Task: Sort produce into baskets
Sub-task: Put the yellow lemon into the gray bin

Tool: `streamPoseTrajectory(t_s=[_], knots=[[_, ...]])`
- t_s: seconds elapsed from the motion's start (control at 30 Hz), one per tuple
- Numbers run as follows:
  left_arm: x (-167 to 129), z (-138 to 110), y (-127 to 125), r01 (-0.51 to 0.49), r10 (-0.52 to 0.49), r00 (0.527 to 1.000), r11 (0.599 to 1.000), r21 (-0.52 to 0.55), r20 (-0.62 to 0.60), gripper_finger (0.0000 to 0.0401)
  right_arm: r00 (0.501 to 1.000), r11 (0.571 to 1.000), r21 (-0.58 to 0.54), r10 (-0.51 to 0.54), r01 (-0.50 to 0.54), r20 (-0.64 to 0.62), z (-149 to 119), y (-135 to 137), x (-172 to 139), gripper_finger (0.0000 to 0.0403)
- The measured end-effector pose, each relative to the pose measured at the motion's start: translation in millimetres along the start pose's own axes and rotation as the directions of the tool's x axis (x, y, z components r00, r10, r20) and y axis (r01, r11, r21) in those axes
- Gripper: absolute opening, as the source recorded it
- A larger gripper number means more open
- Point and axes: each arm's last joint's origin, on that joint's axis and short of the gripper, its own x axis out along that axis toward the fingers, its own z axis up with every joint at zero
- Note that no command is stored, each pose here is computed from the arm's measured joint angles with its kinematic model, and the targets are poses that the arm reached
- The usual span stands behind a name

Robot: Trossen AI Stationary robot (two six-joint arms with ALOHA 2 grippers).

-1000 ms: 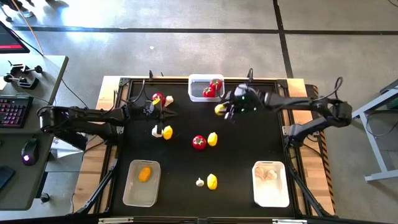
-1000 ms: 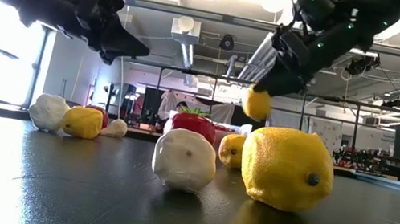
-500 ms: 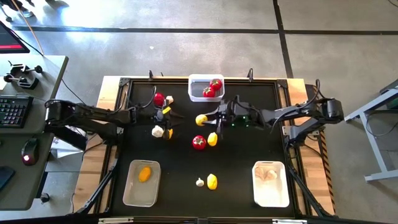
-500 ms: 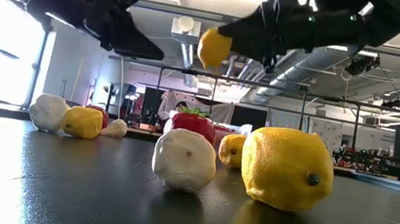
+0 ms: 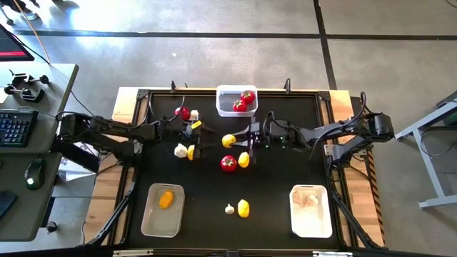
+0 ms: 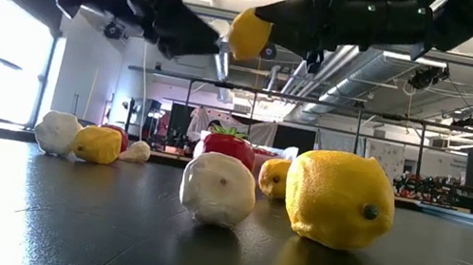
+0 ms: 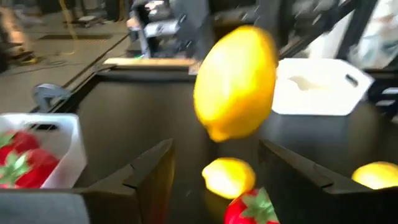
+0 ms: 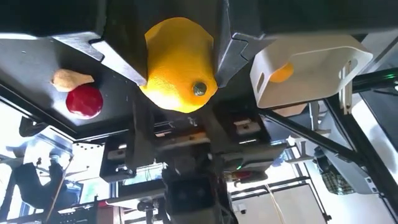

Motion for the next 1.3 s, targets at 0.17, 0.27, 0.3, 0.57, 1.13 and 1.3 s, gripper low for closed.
streamPoseTrajectory(t_s=[0.17,0.27,0.3,0.57,1.13,1.3], knots=[[3,10,-4,0.027,-0.028,0.999,1.000,0.003,0.024,0.0241,1.000,1.000,0.000,0.000,0.000,0.005,1,0,0,0.0130],[7,9,-6,0.037,-0.037,0.999,0.999,0.015,0.013,0.0250,1.000,1.000,-0.002,0.001,-0.001,0.006,1,0,0,0.0130],[9,9,-6,0.039,-0.039,0.999,0.999,0.019,0.008,0.0252,1.000,1.000,-0.003,0.001,-0.001,0.006,1,0,0,0.0130],[26,6,-4,0.026,-0.026,0.999,0.999,0.025,-0.020,0.0260,1.000,1.000,0.000,0.004,-0.004,0.007,1,0,0,0.0130],[30,8,-13,0.062,-0.065,0.997,0.994,0.095,0.036,0.0259,1.000,1.000,0.008,0.019,-0.019,0.003,0,2,0,0.0130],[30,10,-14,0.038,-0.042,0.998,0.995,0.096,0.050,0.0243,1.000,1.000,0.008,0.015,-0.015,0.005,1,2,0,0.0130]])
